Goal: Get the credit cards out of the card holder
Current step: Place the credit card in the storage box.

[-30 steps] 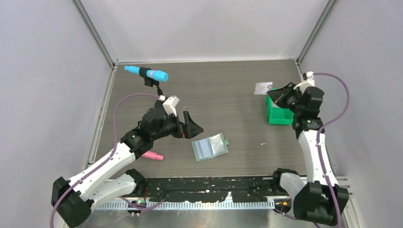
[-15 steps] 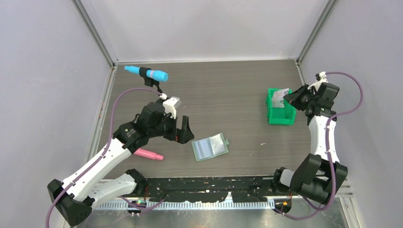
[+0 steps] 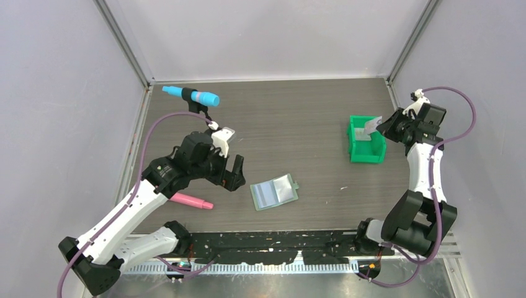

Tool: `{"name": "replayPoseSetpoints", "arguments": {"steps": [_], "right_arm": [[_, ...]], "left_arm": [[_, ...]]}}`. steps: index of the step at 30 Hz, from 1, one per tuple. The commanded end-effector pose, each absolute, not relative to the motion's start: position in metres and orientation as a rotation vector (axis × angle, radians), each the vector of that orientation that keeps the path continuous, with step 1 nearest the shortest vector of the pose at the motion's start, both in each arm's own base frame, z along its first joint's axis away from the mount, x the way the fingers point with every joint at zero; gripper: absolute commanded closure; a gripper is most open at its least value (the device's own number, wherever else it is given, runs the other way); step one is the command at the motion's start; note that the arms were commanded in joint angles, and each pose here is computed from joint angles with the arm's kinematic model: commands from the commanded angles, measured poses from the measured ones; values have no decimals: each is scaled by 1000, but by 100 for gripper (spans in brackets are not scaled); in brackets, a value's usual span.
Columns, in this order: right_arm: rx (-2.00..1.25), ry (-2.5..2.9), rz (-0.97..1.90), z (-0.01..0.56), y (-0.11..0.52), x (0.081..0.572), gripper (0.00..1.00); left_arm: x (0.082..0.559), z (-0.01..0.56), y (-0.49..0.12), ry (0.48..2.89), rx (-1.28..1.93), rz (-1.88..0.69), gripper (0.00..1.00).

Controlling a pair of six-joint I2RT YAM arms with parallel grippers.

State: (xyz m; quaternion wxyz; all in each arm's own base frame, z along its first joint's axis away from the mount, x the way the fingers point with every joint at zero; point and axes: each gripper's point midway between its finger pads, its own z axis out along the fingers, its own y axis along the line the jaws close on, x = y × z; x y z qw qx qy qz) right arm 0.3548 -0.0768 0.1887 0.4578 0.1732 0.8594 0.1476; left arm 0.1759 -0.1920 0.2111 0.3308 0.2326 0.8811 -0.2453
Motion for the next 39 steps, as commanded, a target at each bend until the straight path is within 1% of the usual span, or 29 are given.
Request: {"name": "replayPoseSetpoints", "arguments": {"steps": [1,9,24,39], "right_arm": [[310,2083,292,208,-88,367,95],[264,2097,329,203,-90,384,95],[263,2154,397,157,-96,409,95],[300,2182,457,134,-97,421,94]], "left_arm": [[175,213,-187,2279,643,-611,0],[177,213,-184,2274,636,-590,0],[179,209,-179,2281,630,-549,0],[181,208,-180,2289,633,-541,0]]}}
